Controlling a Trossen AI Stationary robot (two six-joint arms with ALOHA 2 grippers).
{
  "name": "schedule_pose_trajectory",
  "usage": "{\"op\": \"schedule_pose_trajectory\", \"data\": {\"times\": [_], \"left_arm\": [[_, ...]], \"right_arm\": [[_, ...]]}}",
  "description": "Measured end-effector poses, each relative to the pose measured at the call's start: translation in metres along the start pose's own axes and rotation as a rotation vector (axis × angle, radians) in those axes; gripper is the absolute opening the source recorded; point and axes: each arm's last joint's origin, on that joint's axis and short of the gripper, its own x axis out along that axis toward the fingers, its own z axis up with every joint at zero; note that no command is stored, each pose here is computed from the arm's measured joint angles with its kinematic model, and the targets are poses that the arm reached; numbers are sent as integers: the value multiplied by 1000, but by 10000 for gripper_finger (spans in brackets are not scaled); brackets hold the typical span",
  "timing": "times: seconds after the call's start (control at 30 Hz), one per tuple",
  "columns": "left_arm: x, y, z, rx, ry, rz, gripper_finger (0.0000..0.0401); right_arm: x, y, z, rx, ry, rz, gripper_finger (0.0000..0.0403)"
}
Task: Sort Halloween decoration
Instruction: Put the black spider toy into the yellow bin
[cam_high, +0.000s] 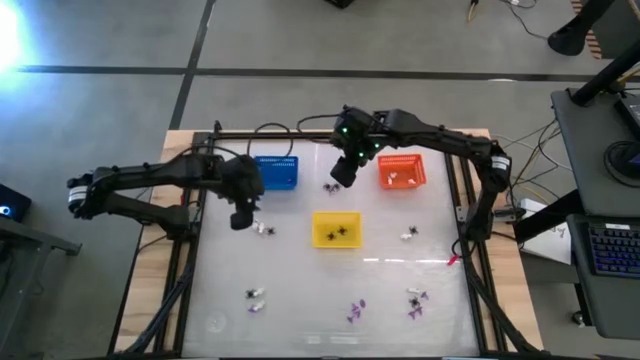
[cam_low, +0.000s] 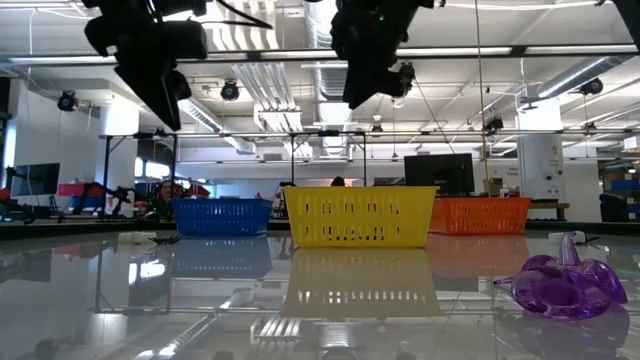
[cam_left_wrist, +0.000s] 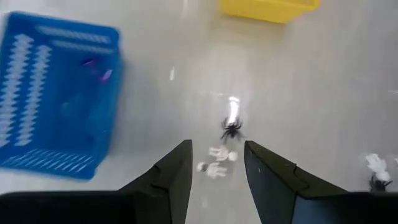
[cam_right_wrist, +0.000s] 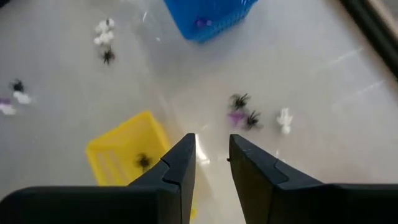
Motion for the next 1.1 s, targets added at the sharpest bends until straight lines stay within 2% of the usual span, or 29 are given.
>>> {"op": "schedule_pose_trajectory", "data": {"times": [0.33, 0.6, 0.77, 1.1], "left_arm": [[49, 2, -10, 15, 133, -47, 128], [82, 3, -8, 3, 255, -99, 128], [100, 0, -2, -2, 232, -193, 128], [123, 0, -2, -11, 292, -197, 128]], "right_arm": [[5, 37, -18, -2, 96, 28, 92], [4, 64, -28, -26, 109, 60, 95], [2, 72, -31, -39, 109, 69, 98], [2, 76, -33, -8, 116, 72, 98]]}}
